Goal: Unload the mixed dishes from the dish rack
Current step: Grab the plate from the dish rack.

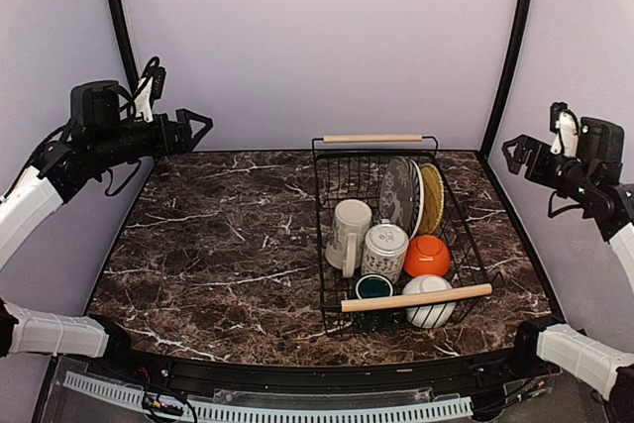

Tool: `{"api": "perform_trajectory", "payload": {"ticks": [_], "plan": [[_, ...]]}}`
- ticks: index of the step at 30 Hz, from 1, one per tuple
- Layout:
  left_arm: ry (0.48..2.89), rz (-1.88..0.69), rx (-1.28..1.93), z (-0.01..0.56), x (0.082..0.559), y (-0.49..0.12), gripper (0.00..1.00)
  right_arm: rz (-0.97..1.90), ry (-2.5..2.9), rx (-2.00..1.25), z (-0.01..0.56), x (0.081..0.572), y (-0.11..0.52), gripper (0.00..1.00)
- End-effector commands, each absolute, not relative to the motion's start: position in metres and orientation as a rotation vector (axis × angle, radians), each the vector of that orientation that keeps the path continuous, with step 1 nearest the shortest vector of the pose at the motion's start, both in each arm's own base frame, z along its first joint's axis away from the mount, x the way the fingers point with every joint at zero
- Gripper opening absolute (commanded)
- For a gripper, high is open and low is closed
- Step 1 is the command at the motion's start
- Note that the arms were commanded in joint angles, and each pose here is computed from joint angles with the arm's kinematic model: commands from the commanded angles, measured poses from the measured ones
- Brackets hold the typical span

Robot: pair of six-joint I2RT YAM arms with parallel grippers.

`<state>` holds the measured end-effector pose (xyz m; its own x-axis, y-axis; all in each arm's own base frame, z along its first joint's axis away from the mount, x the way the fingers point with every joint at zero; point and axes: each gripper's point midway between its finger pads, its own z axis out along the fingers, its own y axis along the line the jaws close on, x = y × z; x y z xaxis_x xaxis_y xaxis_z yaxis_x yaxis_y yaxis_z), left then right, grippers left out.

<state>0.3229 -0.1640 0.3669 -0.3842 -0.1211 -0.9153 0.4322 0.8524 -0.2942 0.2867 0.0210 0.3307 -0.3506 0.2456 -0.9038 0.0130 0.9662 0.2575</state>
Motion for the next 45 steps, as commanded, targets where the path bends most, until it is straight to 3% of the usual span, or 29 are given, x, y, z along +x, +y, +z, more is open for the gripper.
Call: {"api": "perform_trajectory", "payload": {"ticks": [1, 18, 28, 38, 45], "plan": [[1.896, -0.619, 0.227, 0.361, 0.315, -0.163, 0.99, 0.266, 1.851, 0.135, 0.341, 0.28, 0.026, 0.99], [1.929, -0.589, 0.118, 0.346, 0.311, -0.149, 0.99, 0.628, 2.102, -0.133, 0.33, 0.31, 0.143, 0.99], [1.986, -0.638, 0.16, 0.33, 0.316, -0.163, 0.99, 0.426, 2.315, -0.117, 0.291, 0.316, 0.192, 0.98], [2.019, -0.702, 0.197, 0.314, 0.315, -0.175, 0.99, 0.287, 2.467, -0.216, 0.247, 0.321, 0.236, 0.74], [2.027, -0.728, 0.226, 0.309, 0.31, -0.178, 0.99, 0.094, 2.52, -0.162, 0.226, 0.331, 0.239, 0.67]]}}
